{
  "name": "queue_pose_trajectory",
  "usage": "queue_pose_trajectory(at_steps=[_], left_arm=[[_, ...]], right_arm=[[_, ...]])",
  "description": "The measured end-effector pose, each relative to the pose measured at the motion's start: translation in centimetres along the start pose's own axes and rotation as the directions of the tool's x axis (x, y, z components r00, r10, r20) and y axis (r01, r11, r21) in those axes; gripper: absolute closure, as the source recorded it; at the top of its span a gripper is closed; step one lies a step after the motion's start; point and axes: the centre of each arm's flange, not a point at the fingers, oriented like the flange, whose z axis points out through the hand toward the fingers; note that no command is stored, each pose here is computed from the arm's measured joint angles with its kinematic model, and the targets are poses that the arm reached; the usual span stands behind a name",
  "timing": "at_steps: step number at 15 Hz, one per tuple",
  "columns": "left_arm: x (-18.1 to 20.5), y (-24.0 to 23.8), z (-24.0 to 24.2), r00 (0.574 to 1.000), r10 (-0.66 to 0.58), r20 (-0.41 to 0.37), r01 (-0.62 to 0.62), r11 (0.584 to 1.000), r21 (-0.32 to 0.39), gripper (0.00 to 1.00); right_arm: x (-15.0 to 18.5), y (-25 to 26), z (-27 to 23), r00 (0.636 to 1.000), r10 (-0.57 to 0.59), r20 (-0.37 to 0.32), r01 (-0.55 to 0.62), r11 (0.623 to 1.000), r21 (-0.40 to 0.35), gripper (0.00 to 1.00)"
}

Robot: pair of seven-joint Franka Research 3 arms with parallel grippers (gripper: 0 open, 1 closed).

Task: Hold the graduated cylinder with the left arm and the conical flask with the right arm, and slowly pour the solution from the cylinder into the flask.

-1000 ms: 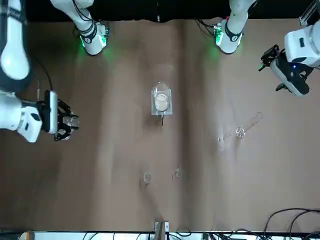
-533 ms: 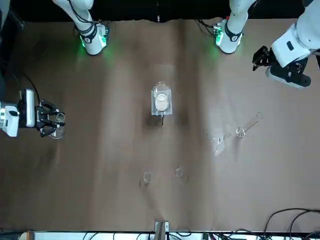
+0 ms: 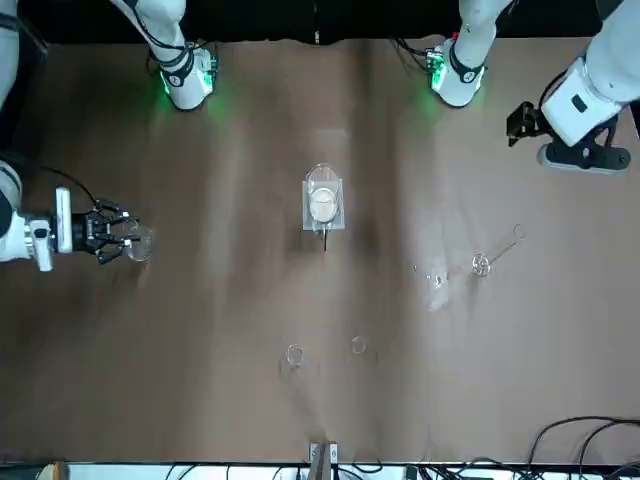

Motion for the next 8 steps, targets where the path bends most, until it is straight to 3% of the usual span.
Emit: queue_pose_trajectory(at_steps=[4,8], left_arm=[[0.9,-1.4,1.3,1.000,-0.008,0.027,0.008,1.000,-0.011,0.00],[1.3,-1.6,1.8,0.999,-0.017,0.037,0.018,1.000,-0.021,0.00]], right_arm=[[-5.0,-1.3,1.2,0.992,0.033,-0.122,-0.032,0.999,0.011,0.61],[-9.0,-2.4,1.7,0.983,0.006,-0.185,-0.009,1.000,-0.013,0.61]])
